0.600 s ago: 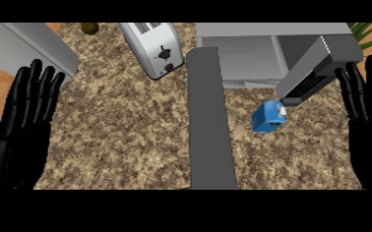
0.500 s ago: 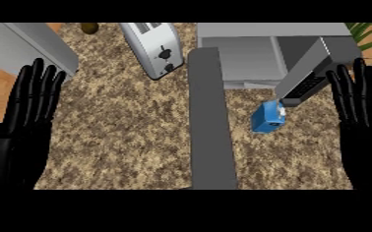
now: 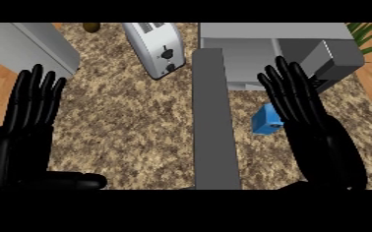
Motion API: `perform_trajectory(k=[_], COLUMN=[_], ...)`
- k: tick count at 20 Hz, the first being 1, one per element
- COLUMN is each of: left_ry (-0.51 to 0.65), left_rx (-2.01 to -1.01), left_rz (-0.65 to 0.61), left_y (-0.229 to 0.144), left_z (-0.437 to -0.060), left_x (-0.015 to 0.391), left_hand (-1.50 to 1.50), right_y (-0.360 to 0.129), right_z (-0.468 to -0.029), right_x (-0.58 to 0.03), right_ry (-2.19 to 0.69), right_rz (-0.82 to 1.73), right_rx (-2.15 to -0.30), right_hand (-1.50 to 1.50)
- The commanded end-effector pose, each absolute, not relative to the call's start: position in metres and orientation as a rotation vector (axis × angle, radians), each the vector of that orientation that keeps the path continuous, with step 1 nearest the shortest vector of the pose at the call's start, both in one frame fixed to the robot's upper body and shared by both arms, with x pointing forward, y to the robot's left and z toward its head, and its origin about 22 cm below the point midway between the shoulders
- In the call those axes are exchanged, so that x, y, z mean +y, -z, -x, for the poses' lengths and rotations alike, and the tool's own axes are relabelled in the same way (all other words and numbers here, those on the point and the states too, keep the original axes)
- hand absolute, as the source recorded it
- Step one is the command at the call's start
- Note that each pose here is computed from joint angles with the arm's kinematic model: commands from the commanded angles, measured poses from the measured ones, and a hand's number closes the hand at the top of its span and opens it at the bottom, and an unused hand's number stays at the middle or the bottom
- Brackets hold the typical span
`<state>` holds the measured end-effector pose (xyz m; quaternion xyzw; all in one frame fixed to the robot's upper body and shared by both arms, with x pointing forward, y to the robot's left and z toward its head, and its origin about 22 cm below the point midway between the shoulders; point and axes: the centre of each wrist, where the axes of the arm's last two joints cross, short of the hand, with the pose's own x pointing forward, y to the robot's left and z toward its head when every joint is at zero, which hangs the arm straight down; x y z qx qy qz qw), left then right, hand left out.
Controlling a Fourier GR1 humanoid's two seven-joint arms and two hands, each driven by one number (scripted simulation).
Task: Pick up the milk, place it into the microwave and close the microwave
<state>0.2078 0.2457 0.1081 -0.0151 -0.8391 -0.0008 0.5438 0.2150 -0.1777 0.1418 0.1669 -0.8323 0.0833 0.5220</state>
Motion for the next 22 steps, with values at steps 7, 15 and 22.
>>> perform_trajectory(k=[7, 15, 22], left_ry=[-0.041, -0.048, -0.069], left_rx=[-1.966, -1.966, -1.956], left_rz=[0.054, 0.059, 0.075], left_y=[-0.115, -0.079, -0.072], left_z=[-0.181, -0.151, -0.126], left_x=[0.270, 0.287, 0.275], left_hand=[-1.50, -1.50, -1.50], right_y=[-0.148, -0.123, -0.093], right_z=[-0.206, -0.217, -0.228], right_x=[-0.165, -0.179, -0.199], right_ry=[-0.158, -0.155, -0.082], right_rz=[-0.424, -0.214, -0.166], right_rx=[-1.972, -1.957, -1.907], right_hand=[-1.50, -1.50, -1.50])
